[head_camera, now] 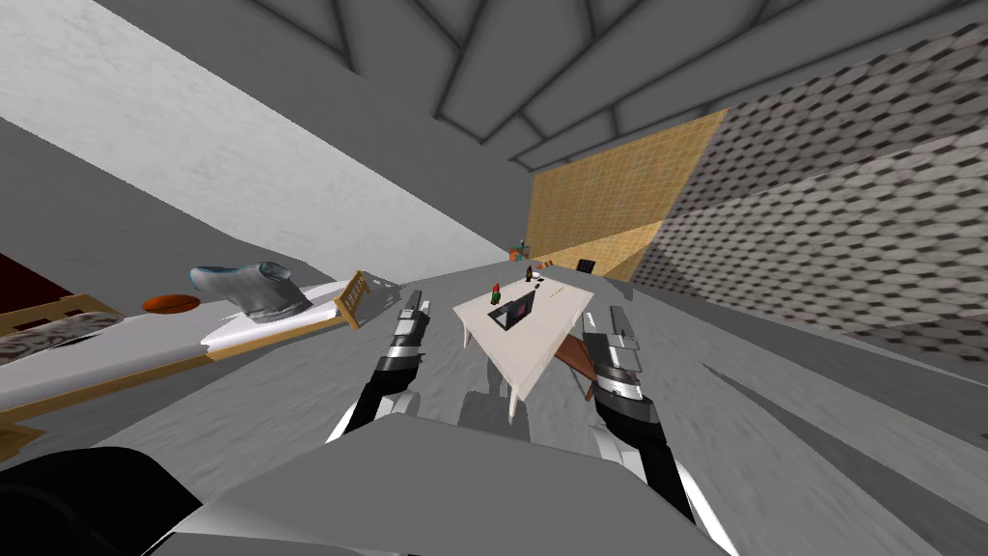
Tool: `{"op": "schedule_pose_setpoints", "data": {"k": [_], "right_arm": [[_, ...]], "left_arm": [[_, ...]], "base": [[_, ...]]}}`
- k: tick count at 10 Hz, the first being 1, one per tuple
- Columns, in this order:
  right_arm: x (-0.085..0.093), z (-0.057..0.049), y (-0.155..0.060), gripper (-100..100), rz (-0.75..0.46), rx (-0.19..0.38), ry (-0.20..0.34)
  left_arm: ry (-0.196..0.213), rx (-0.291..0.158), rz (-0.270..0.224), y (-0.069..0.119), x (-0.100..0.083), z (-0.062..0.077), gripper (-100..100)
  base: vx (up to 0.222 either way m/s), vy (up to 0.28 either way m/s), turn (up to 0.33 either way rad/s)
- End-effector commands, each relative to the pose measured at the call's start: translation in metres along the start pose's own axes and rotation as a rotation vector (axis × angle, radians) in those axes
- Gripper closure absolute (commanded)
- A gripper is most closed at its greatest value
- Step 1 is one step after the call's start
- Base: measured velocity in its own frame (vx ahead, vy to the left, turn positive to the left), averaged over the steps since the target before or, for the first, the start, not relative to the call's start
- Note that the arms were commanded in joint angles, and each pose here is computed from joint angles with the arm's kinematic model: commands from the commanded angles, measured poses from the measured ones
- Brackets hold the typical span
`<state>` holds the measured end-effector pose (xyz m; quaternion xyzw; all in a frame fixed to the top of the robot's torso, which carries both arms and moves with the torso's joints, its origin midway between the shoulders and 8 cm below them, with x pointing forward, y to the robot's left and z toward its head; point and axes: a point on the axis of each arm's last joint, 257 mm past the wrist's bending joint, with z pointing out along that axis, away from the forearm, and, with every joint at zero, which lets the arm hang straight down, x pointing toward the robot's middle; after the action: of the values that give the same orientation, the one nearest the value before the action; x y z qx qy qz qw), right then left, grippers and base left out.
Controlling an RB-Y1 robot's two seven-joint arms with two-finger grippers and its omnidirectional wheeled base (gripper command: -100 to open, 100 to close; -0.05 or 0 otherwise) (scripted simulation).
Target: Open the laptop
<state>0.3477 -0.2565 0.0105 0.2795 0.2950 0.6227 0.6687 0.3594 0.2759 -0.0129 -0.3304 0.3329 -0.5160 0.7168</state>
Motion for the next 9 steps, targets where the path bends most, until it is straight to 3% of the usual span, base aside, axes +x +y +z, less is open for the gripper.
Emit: {"op": "schedule_pose_setpoints", "data": {"k": [1,9], "right_arm": [[0.0,0.0,0.0,0,0.0,0.0,0.0],[0.0,0.0001,0.0002,0,0.0,0.0,0.0]], "left_arm": [[0.0,0.0,0.0,0.0,0.0,0.0,0],[0.0,0.0,0.0,-0.0002,0.0,0.0,0]], "base": [[0.0,0.0,0.0],[0.0,0.0,0.0]]}}
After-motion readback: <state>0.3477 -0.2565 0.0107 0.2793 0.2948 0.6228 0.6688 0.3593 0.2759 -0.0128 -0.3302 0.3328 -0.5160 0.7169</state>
